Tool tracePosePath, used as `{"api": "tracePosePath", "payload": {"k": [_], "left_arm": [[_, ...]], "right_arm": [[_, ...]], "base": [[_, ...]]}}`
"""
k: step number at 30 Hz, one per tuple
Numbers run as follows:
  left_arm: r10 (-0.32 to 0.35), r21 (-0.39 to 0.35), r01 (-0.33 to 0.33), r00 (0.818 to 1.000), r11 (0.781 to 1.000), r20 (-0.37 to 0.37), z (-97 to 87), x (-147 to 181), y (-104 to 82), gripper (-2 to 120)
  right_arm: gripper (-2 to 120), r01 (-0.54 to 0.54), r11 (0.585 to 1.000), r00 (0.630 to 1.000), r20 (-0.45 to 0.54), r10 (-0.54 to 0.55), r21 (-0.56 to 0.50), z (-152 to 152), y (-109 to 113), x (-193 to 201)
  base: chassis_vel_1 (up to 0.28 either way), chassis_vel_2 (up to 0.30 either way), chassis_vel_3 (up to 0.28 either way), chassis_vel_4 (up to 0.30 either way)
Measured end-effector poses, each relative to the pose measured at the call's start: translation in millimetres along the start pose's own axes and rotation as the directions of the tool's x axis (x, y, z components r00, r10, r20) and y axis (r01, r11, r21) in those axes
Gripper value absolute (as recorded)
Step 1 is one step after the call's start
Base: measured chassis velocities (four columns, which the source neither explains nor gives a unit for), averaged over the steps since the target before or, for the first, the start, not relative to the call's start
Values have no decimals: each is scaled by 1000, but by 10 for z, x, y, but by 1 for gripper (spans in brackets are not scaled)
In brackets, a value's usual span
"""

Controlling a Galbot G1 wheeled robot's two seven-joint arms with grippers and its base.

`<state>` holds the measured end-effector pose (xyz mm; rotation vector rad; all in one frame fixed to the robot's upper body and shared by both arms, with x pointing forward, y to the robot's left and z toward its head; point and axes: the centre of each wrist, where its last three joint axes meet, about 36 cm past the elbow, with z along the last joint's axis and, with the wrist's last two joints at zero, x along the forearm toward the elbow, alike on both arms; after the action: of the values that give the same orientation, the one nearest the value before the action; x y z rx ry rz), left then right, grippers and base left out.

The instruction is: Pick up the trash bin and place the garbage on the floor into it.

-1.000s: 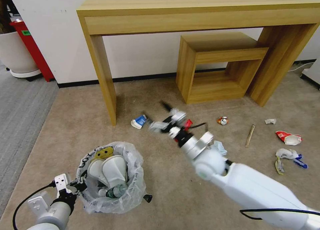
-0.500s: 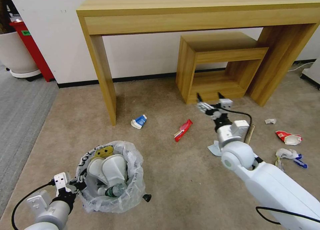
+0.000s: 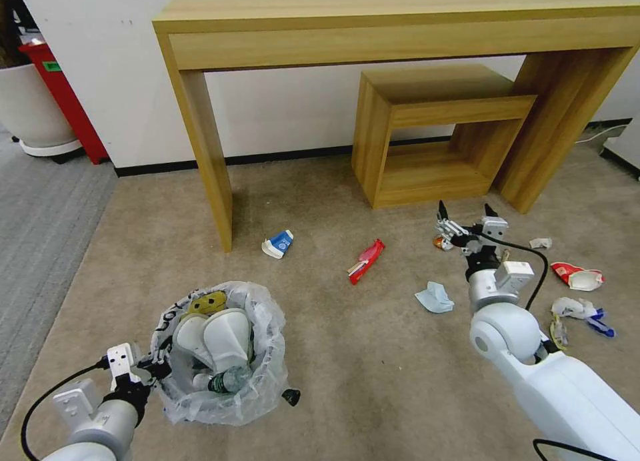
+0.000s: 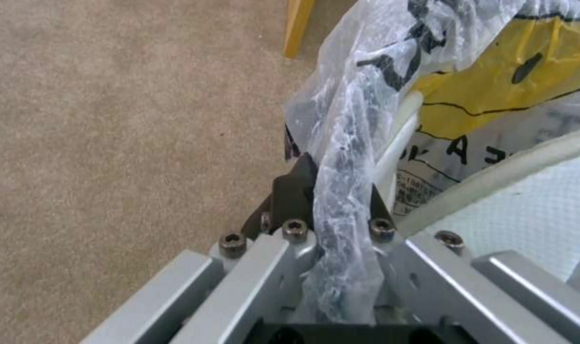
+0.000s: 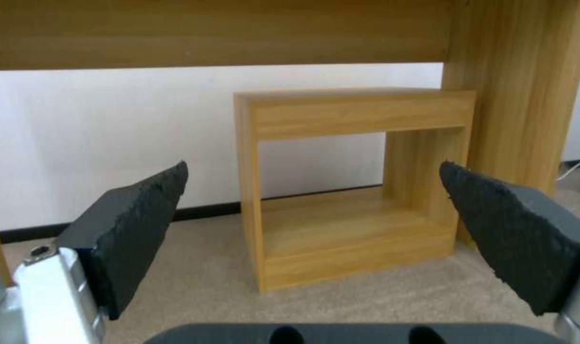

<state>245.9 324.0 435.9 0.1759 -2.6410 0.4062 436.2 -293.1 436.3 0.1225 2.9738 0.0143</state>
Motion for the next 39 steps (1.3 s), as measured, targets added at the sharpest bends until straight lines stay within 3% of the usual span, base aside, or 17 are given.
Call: {"api": "tracePosePath", "payload": {"k": [30, 39], "left_arm": [[-16, 9, 16, 1000, 1000, 6, 34, 56, 3, 1], [-17, 8, 17, 1000, 1000, 10, 42, 74, 3, 1]], "right_arm": [[100, 26, 1000, 1000, 2, -26, 18, 141, 57, 9], [100, 28, 999, 1000, 5, -28, 20, 141, 70, 6]], "base": [[0, 0, 0, 0], [-103, 102, 97, -101]]}}
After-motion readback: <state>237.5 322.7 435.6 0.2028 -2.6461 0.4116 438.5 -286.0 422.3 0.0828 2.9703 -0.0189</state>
